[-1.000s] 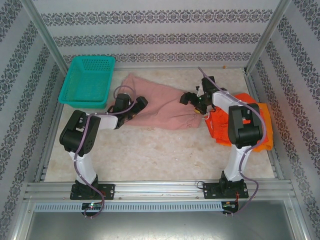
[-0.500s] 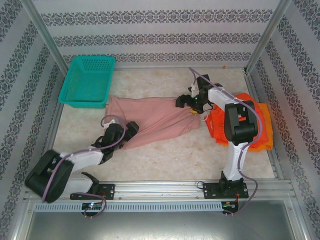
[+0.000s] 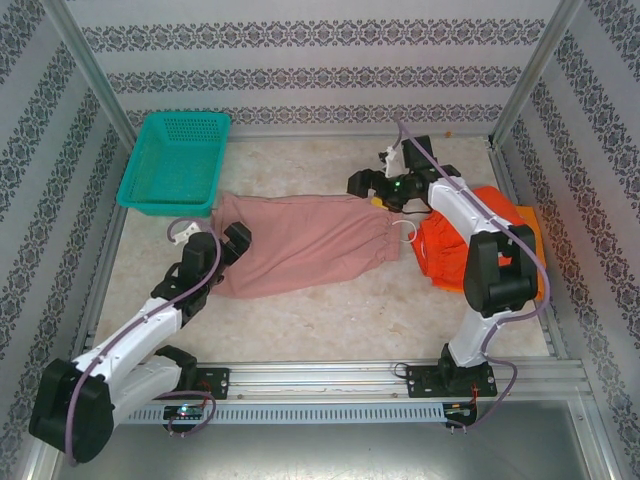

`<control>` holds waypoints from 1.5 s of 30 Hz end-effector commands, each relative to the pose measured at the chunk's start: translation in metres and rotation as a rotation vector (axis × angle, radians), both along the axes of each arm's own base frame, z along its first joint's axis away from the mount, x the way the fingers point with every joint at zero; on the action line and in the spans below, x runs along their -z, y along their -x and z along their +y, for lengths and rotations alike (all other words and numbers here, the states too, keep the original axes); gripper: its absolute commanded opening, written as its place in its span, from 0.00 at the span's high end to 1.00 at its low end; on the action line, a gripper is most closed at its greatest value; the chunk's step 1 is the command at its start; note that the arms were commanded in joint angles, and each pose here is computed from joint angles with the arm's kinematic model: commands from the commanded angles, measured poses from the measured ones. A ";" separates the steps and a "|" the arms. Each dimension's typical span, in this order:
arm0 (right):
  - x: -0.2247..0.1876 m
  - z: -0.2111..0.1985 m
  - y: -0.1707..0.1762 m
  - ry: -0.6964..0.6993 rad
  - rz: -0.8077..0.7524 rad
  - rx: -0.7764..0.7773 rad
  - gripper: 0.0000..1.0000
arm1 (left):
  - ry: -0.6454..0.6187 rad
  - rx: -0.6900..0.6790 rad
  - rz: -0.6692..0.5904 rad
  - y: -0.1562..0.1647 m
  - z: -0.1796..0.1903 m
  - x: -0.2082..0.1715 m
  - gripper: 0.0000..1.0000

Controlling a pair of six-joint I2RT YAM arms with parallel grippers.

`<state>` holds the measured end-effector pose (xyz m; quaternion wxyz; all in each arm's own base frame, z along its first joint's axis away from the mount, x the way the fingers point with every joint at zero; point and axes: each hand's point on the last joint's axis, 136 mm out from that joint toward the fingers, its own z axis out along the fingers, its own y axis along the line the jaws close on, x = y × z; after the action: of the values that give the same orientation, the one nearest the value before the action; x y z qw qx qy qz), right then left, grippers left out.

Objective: Fold and stack the shorts

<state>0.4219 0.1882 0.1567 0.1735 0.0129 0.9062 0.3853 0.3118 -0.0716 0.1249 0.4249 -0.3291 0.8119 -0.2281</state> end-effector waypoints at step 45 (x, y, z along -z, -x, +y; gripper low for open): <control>-0.045 -0.115 0.072 0.227 -0.363 0.347 0.03 | -0.005 0.744 -0.086 -0.074 -0.310 -0.065 0.28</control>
<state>0.3528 0.0863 0.1993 0.3780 0.0565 0.8875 0.2575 0.3818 -0.3477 0.1847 0.3552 -0.0336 0.8680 -0.3453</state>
